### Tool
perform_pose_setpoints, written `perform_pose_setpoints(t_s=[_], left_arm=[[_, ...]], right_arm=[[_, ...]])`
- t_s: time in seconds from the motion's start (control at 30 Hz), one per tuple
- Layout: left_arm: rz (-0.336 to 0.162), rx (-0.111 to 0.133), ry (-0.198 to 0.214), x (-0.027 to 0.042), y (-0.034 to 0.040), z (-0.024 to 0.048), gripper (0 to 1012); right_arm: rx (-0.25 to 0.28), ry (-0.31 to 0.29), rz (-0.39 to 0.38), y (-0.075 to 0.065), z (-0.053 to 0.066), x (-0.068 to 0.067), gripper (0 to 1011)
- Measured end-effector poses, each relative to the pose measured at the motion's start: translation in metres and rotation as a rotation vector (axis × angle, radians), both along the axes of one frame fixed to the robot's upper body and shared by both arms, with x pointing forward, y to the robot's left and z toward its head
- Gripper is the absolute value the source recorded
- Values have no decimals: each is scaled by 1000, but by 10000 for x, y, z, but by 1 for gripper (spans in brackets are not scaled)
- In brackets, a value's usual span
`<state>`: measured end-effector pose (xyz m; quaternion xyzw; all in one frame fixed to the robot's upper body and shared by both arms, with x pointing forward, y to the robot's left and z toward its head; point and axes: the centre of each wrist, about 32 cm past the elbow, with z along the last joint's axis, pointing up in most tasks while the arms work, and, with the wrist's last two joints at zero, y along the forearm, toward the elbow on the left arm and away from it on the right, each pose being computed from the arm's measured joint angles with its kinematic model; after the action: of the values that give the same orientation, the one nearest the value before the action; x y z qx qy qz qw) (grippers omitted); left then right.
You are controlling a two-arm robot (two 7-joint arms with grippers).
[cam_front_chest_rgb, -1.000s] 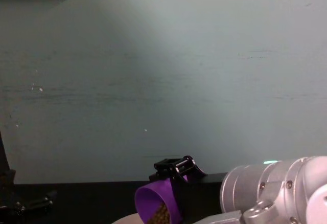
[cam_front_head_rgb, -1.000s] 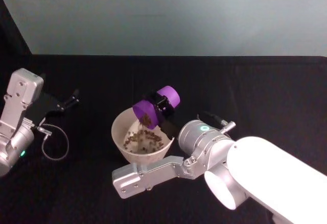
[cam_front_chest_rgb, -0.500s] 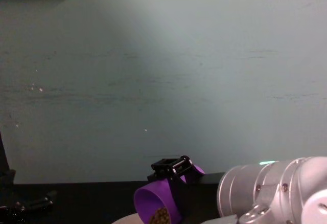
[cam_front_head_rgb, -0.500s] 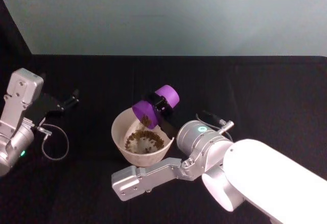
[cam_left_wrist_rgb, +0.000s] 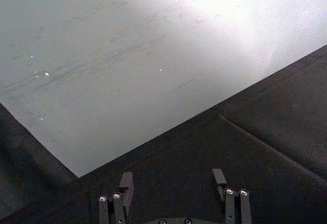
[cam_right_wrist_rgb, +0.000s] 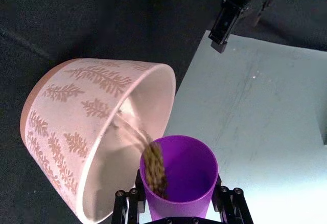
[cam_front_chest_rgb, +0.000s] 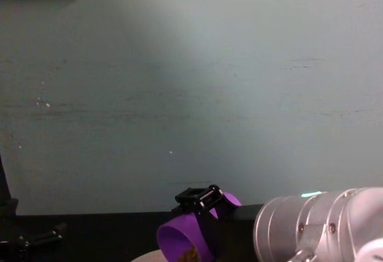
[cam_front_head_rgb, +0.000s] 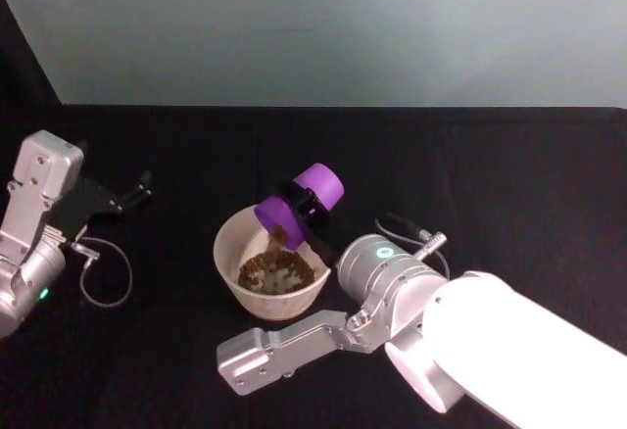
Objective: Pick up the cup and pour the mung beans from the cup into the bowl.
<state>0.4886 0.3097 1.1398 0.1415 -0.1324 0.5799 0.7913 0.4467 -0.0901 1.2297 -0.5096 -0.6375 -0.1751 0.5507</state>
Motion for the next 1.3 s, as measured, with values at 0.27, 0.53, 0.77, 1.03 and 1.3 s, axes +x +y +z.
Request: perform_pose_setpoints(t_s=[0.27,0.53,0.77,1.03,1.3], left_arm=[[0,0,0,0,0,0,1000],[0,0,0,0,0,0,1000],[0,0,0,0,0,0,1000],[0,0,0,0,0,0,1000],[0,0,0,0,0,0,1000]], right_arm=[[-66,-36,7,37,-17,-23,718],[-115,-75,20,70,-33,-57,718],[-161,-109,33,97,-52,-86,718],[-138,-121,39,70,-78,-95,718],[94,-61,7,-75,-45,-73,718]])
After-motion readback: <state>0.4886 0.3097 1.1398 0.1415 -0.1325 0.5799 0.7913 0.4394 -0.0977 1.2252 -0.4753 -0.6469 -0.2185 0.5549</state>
